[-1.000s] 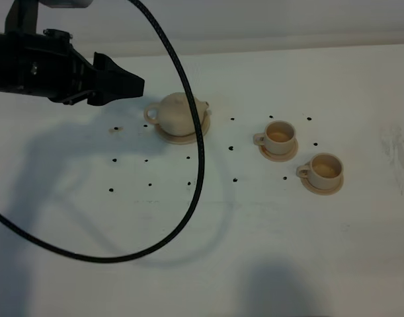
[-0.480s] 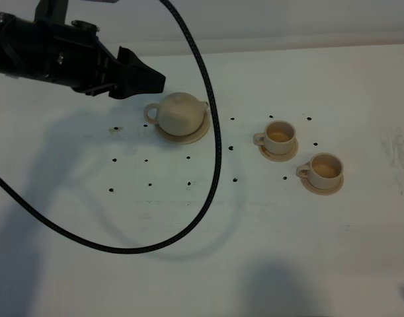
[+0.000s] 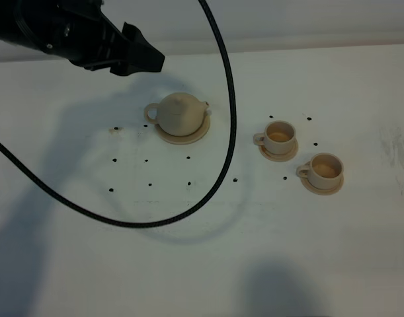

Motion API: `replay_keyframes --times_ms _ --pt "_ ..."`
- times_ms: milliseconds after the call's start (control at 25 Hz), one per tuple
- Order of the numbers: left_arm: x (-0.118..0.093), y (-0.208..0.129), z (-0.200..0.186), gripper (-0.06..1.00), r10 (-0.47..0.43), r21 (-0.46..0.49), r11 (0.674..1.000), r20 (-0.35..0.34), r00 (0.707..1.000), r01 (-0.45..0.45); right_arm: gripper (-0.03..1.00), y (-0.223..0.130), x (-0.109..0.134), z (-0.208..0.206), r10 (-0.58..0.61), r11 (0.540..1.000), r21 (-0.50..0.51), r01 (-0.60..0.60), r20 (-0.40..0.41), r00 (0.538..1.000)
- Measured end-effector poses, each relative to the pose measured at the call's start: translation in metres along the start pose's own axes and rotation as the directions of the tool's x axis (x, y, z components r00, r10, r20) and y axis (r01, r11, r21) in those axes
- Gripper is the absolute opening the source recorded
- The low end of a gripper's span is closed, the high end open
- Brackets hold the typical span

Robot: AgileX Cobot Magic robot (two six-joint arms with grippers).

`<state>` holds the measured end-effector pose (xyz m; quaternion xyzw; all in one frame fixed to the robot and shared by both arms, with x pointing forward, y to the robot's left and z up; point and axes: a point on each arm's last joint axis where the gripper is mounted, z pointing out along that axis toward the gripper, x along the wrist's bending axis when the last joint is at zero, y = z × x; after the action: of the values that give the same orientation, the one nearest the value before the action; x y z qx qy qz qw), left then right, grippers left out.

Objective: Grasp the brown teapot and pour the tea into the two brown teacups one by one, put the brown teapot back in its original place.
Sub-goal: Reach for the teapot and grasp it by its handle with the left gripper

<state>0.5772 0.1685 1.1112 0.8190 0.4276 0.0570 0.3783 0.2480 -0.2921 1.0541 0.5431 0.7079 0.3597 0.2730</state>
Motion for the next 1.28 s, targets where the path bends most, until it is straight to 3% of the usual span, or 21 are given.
replay_keyframes --times_ms 400,600,920,1080,1280 --pt "-0.002 0.000 -0.001 0.60 -0.010 0.038 0.999 -0.028 1.000 0.012 0.41 -0.012 0.002 -0.016 0.063 0.990 -0.135 -0.049 0.105 0.992" --pt "-0.002 0.002 0.003 0.60 -0.004 0.108 0.994 -0.058 0.998 0.010 0.41 -0.012 0.002 -0.016 0.065 0.989 -0.136 -0.050 0.110 0.992" --pt "0.019 0.019 0.034 0.60 0.029 0.286 0.958 -0.162 0.986 0.019 0.41 -0.012 0.002 -0.016 0.065 0.989 -0.138 -0.050 0.109 0.992" --pt "0.026 0.024 0.064 0.60 0.074 0.359 0.933 -0.150 0.986 -0.015 0.41 -0.012 0.002 -0.016 0.065 0.989 -0.138 -0.050 0.109 0.992" --pt "0.029 0.021 0.091 0.60 0.215 0.440 0.887 -0.114 0.970 -0.144 0.41 -0.012 0.002 -0.016 0.065 0.989 -0.138 -0.050 0.109 0.992"
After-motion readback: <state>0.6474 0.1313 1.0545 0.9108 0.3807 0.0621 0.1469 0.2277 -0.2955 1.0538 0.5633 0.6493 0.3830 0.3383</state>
